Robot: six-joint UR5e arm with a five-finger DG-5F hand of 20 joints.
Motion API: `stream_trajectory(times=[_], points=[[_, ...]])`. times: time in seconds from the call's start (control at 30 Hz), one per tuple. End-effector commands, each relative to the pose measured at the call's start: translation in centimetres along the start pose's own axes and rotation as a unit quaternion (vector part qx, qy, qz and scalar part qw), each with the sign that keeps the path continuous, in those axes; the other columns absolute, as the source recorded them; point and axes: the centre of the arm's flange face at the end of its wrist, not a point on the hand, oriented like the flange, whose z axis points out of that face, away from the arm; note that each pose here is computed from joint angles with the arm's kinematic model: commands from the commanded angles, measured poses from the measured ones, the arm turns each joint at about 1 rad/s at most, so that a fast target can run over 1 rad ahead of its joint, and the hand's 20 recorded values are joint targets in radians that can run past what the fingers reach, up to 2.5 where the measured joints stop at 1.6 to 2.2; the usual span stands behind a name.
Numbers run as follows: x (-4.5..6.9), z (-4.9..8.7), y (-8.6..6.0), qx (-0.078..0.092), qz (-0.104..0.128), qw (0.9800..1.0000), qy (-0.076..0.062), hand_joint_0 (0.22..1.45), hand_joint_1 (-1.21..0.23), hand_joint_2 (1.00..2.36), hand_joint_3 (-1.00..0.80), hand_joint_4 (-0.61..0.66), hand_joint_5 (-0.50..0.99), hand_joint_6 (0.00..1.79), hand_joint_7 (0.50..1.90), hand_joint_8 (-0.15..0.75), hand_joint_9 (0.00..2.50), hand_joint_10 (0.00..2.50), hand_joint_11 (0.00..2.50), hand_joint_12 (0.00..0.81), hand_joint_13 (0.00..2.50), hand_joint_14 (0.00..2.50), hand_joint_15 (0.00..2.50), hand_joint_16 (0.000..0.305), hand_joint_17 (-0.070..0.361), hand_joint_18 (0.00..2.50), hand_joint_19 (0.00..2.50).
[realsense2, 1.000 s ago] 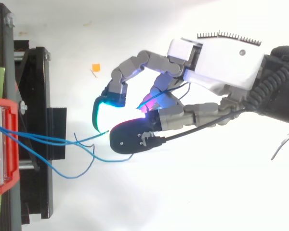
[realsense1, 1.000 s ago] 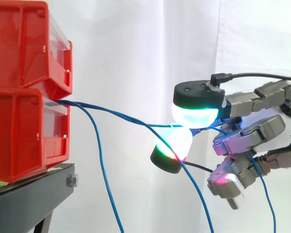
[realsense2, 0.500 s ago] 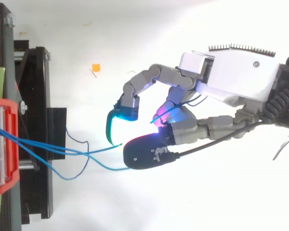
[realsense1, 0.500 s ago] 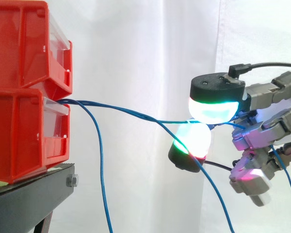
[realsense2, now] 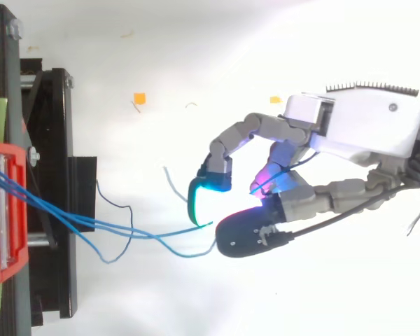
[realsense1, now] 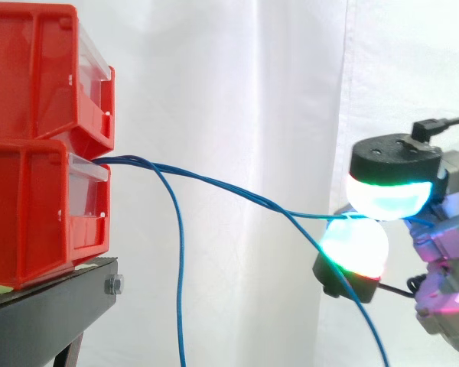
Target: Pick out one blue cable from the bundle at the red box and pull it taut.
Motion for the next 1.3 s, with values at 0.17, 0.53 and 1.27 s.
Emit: stream_trajectory(times=[0.17,0.53,1.27], points=[[0.6,0.0,-2.6,-0.022,0.012,0.9997,-0.001,0.59,-0.65,1.01,-0.13,-0.15,-0.04,0.90,0.98,0.226,1.35,1.19,1.00,0.403,1.09,0.01,1.12,0.056,0.126,0.80,0.97],[2.0,0.8,-2.0,-0.076,-0.004,0.9971,-0.001,0.59,-0.65,1.01,-0.13,-0.14,-0.03,0.90,0.98,0.235,1.36,1.11,1.04,0.399,1.09,0.01,1.11,0.056,0.126,0.81,0.97],[2.2,0.7,-2.0,-0.075,-0.083,0.9937,-0.006,0.60,-0.67,1.01,-0.12,-0.14,-0.03,0.89,0.97,0.241,1.43,0.90,1.17,0.395,1.09,0.02,1.09,0.056,0.127,0.83,0.93]])
